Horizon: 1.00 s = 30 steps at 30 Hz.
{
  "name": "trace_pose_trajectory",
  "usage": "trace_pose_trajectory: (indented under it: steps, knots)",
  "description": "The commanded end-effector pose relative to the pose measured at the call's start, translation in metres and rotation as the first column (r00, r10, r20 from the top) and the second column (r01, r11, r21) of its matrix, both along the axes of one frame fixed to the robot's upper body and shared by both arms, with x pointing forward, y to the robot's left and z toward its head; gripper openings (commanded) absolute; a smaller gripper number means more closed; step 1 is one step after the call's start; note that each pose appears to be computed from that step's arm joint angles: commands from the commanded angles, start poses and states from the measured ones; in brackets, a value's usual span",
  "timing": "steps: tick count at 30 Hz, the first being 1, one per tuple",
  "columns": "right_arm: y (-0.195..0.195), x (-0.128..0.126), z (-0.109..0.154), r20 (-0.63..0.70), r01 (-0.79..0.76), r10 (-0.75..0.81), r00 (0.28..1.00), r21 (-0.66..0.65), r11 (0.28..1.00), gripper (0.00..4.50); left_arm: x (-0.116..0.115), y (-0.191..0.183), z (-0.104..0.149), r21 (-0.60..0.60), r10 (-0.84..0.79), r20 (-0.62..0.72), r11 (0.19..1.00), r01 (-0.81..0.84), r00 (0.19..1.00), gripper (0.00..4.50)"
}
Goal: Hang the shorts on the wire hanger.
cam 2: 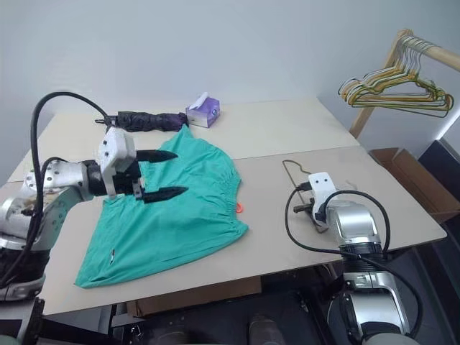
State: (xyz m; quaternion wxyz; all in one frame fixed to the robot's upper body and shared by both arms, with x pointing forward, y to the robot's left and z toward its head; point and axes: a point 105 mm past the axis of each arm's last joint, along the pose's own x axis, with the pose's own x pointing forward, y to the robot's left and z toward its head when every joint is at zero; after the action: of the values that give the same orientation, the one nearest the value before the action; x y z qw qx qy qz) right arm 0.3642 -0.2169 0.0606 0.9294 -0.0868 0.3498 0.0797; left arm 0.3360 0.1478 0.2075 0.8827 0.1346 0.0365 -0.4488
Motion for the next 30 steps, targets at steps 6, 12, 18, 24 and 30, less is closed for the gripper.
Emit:
trace_pose_trajectory:
  steps: [6, 12, 18, 24, 30]
  knots:
    - [0.057, 0.013, 0.082, 0.355, -0.217, 0.209, 0.911, -0.018, 0.976, 0.01, 0.035, 0.016, 0.006, -0.428, 0.145, -0.354, 0.853, -0.298, 0.924, 4.5]
    - [0.11, -0.002, 0.114, 0.546, -0.412, 0.49, 0.68, -0.269, 0.87, 0.01, 0.013, -0.011, 0.029, -0.714, -0.152, -0.396, 0.671, -0.2, 0.906, 4.5]
    - [0.145, -0.022, 0.134, 0.662, -0.494, 0.589, 0.464, -0.358, 0.792, 0.01, 0.008, -0.013, 0.035, -0.806, -0.228, -0.418, 0.54, -0.243, 0.879, 4.5]
    - [0.171, -0.037, 0.147, 0.72, -0.551, 0.601, 0.347, -0.362, 0.752, 0.01, 0.007, -0.012, 0.04, -0.831, -0.23, -0.422, 0.485, -0.273, 0.877, 4.5]
    - [0.183, -0.047, 0.144, 0.712, -0.593, 0.632, 0.306, -0.377, 0.712, 0.0, 0.014, -0.01, 0.037, -0.81, -0.159, -0.442, 0.493, -0.317, 0.883, 4.32]
